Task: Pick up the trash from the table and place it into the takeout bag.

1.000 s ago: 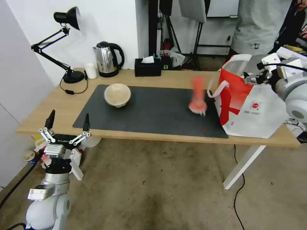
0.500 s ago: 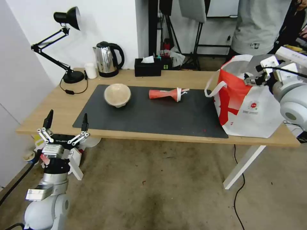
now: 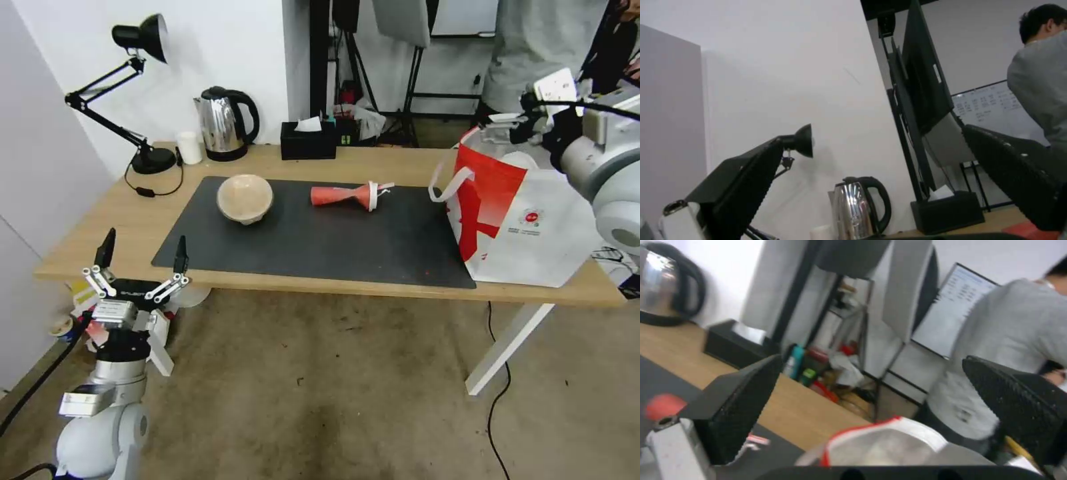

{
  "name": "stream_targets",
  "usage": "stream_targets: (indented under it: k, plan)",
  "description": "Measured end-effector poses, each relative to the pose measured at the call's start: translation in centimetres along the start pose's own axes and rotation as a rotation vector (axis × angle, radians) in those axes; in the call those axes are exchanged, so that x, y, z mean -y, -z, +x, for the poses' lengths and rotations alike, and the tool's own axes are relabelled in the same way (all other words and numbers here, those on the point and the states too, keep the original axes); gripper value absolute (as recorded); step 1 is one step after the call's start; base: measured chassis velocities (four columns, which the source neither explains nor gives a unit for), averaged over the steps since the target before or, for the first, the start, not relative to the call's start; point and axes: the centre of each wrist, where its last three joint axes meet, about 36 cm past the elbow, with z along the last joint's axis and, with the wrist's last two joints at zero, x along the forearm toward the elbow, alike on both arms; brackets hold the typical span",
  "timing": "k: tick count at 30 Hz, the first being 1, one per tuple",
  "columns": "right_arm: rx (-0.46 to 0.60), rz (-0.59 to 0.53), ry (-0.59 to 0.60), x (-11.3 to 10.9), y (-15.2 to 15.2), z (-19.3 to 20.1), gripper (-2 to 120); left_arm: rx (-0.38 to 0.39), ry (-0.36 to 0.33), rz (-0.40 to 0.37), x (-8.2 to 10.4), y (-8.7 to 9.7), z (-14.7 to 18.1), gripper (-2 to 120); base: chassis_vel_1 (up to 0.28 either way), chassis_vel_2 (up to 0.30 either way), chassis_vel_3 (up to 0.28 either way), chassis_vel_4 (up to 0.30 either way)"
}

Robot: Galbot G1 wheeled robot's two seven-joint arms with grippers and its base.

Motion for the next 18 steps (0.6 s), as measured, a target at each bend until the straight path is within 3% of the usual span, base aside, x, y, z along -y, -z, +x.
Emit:
stream_targets:
  k: [10, 18]
  plan:
    - [0.020, -0.057, 0.138, -1.1, 1.2, 1.0, 100, 0.007, -0.012, 0.011, 0.6, 0.1, -0.3, 100, 0.000, 0.000, 0.000, 0.000]
    - [-0.010, -0.139, 0.251, -4.4, -0.5, 0.1, 100, 0.004, -0.013, 0.021, 1.5, 0.0, -0.3, 100, 0.000, 0.000, 0.000, 0.000]
